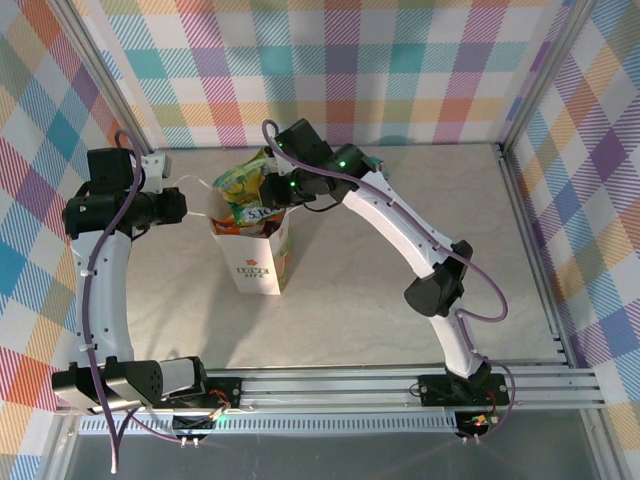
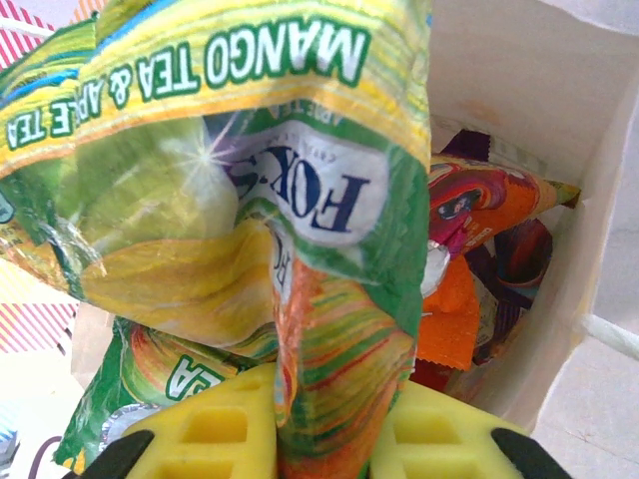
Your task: Place the snacks into the paper bag
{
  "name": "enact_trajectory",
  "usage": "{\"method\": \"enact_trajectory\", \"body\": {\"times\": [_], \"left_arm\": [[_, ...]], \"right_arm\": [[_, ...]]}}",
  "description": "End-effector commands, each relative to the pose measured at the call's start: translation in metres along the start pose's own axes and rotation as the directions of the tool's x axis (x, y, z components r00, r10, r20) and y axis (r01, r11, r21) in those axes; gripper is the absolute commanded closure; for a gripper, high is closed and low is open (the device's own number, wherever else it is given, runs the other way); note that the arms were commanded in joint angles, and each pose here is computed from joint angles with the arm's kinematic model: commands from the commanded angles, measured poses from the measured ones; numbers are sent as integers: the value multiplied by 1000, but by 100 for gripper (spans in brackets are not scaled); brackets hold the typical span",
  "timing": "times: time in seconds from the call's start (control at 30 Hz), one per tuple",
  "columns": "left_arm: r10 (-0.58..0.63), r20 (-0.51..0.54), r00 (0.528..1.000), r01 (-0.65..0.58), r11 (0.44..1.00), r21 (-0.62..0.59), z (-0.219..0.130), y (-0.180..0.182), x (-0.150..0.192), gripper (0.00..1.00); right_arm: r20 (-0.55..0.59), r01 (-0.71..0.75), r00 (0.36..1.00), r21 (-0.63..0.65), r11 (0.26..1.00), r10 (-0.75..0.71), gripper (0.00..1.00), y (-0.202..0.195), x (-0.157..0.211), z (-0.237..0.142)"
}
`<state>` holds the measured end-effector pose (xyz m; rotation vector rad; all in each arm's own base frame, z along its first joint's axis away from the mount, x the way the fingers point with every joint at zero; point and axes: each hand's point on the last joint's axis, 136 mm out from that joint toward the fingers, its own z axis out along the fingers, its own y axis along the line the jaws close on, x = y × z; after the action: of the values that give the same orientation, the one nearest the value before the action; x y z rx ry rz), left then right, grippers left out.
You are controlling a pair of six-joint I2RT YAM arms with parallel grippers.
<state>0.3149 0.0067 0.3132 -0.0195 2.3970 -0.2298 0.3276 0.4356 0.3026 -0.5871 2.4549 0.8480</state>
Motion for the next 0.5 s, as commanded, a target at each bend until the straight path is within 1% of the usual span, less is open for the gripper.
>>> {"method": "enact_trajectory", "body": {"times": [0.0,0.27,0.47], "left_arm": [[8,29,1000,-8,1000,-27,-7,6,-3,88],[5,30,1000,-4,1000,-28,-7,7,-1,87],[4,28,1000,-3,1000,-30,-7,7,0,87]], "right_arm": [[36,4,999,-66,998,-2,92,21,-8,-1],[-22,-32,999,-68,997,31,92,22,6,15],[-64,-63,996,-37,997,61,91,15,16,27]]}}
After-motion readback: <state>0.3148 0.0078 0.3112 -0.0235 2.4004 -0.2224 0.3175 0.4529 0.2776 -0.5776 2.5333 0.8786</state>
